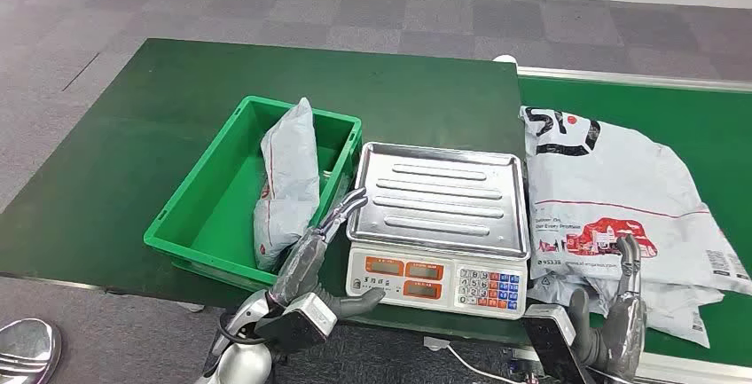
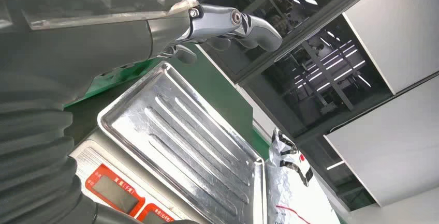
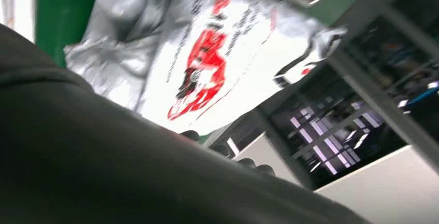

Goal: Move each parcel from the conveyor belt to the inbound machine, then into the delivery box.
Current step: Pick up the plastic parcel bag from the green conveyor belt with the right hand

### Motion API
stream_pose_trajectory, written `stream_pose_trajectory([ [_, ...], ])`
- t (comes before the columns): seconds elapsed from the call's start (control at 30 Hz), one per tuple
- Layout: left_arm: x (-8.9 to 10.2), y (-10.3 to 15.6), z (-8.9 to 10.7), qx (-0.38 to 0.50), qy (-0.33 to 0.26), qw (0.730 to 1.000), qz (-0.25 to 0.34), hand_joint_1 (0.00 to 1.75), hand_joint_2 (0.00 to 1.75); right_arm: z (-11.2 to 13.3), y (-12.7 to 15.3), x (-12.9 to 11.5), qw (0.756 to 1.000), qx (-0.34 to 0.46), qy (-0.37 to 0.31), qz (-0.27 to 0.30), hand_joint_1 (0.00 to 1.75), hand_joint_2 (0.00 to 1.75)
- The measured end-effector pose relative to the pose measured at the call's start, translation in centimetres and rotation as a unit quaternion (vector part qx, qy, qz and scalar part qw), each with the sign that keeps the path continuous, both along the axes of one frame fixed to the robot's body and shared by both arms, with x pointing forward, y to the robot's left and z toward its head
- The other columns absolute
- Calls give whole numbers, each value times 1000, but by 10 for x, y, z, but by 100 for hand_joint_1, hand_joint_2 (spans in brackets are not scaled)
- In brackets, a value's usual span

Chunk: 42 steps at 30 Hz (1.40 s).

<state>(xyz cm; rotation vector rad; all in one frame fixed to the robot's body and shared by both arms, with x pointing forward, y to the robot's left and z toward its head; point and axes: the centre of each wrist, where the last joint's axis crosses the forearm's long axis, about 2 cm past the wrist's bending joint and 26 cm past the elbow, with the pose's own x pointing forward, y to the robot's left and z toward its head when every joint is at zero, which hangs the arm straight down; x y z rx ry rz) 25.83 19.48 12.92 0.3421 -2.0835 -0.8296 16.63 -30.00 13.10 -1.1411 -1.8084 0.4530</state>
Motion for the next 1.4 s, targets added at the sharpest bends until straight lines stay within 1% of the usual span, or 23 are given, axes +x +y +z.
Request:
stream_pose_trajectory([
  [0.2, 0, 0, 0, 0, 0, 1000, 0, 0, 175, 0, -20, -1, 998, -28, 18, -58, 0, 0],
  [0.4, 0, 0, 0, 0, 0, 1000, 0, 0, 175, 0, -28, -2, 996, -40, 23, -76, 0, 0],
  [0.5, 0, 0, 0, 1, 0, 1000, -1, 0, 175, 1, -35, -1, 993, -54, 36, -100, 0, 0],
  [0.57, -1, 0, -1, 1, -1, 1000, -3, 0, 175, 0, -48, 3, 991, -58, 47, -114, 0, 0],
  [0.67, -2, 0, -2, 3, -1, 1000, -10, 0, 175, -2, -78, 13, 986, -72, 68, -135, 0, 0],
  [0.8, -2, 0, -3, 3, -4, 1000, -15, 0, 175, -5, -115, 39, 980, -94, 96, -148, 0, 0],
  [0.9, 2, -1, -1, 4, -7, 1000, -19, 0, 175, -5, -141, 73, 975, -111, 117, -150, 0, 0],
  [1.0, 7, -1, 1, 4, -11, 1000, -23, 0, 175, 1, -165, 110, 972, -122, 132, -154, 0, 0],
  [1.1, 13, -1, 3, 2, -13, 1000, -25, 0, 175, 10, -184, 145, 967, -132, 150, -158, 0, 0],
  [1.17, 17, -2, 4, 1, -15, 1000, -26, 0, 175, 16, -194, 163, 964, -137, 163, -161, 0, 0],
  [1.27, 20, -2, 4, 2, -15, 999, -28, 0, 175, 22, -204, 179, 960, -138, 177, -165, 0, 0],
  [1.4, 21, -4, 4, 3, -13, 999, -32, 0, 175, 22, -210, 190, 955, -135, 202, -169, 0, 0],
])
